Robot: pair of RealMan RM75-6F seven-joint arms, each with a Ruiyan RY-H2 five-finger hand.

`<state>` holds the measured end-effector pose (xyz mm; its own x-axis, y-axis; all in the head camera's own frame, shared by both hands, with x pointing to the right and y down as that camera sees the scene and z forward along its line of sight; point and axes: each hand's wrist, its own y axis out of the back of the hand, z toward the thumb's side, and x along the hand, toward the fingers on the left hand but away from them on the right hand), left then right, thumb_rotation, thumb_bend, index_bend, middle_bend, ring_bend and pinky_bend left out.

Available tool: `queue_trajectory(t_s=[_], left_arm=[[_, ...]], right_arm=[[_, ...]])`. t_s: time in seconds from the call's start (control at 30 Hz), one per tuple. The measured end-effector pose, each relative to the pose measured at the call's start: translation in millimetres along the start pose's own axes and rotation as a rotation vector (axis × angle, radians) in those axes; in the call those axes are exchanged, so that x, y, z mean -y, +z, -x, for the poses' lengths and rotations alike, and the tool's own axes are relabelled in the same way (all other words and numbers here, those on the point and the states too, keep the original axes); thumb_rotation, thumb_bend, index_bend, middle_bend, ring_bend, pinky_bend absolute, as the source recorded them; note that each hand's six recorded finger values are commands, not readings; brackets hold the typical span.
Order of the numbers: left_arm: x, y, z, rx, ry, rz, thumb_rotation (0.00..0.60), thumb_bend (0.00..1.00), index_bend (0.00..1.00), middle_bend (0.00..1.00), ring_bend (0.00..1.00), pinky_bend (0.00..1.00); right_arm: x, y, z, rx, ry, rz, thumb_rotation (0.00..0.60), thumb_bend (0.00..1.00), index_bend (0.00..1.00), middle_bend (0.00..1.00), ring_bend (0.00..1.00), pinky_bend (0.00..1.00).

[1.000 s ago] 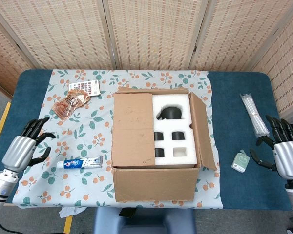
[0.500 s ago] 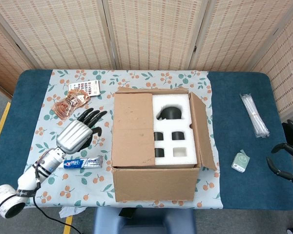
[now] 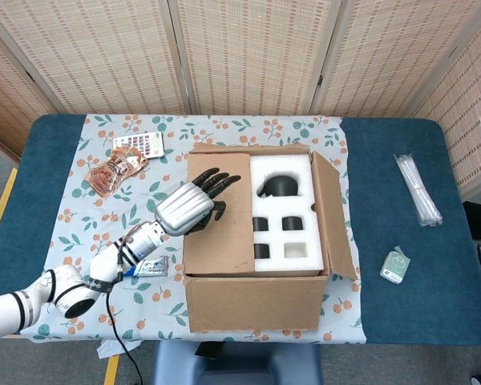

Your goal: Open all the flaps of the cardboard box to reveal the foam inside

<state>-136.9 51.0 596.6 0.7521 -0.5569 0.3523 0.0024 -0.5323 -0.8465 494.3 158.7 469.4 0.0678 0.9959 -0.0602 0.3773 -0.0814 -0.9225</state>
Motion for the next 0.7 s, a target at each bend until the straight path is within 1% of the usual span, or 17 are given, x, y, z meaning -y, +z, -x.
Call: queue_trajectory(t_s=[0.1, 0.2, 0.33, 0.57, 0.7], left_arm=[[4, -2, -16, 0.003, -0.048, 0.001, 0.6, 1.0, 0.6, 0.0, 0.0, 0.0], [7, -3, -34, 0.004, -0.081, 0.001, 0.6, 1.0, 0.6, 0.0, 0.0, 0.0], [10, 0, -52, 0.01, -0.084, 0.005, 0.6, 1.0, 0.57, 0.0, 0.0, 0.0], [15, 3, -75, 0.026, -0.077, 0.015, 0.6, 1.0, 0.58, 0.0, 0.0, 0.0], [20, 7, -86, 0.039, -0.1, 0.0, 0.6, 1.0, 0.58, 0.0, 0.0, 0.0]], right_arm=[[-3, -10, 4, 0.028, -0.004, -0.004, 0.384, 0.42, 0.53, 0.04, 0.0, 0.0], [-2, -14, 6, 0.039, 0.004, 0.003, 0.384, 0.42, 0.53, 0.04, 0.0, 0.0], [-2, -20, 8, 0.052, 0.023, 0.032, 0.384, 0.42, 0.53, 0.04, 0.0, 0.0], [-8, -27, 10, 0.066, 0.015, 0.048, 0.385, 0.42, 0.53, 0.04, 0.0, 0.0], [-10, -29, 10, 0.075, 0.017, 0.062, 0.384, 0.42, 0.53, 0.04, 0.0, 0.0]])
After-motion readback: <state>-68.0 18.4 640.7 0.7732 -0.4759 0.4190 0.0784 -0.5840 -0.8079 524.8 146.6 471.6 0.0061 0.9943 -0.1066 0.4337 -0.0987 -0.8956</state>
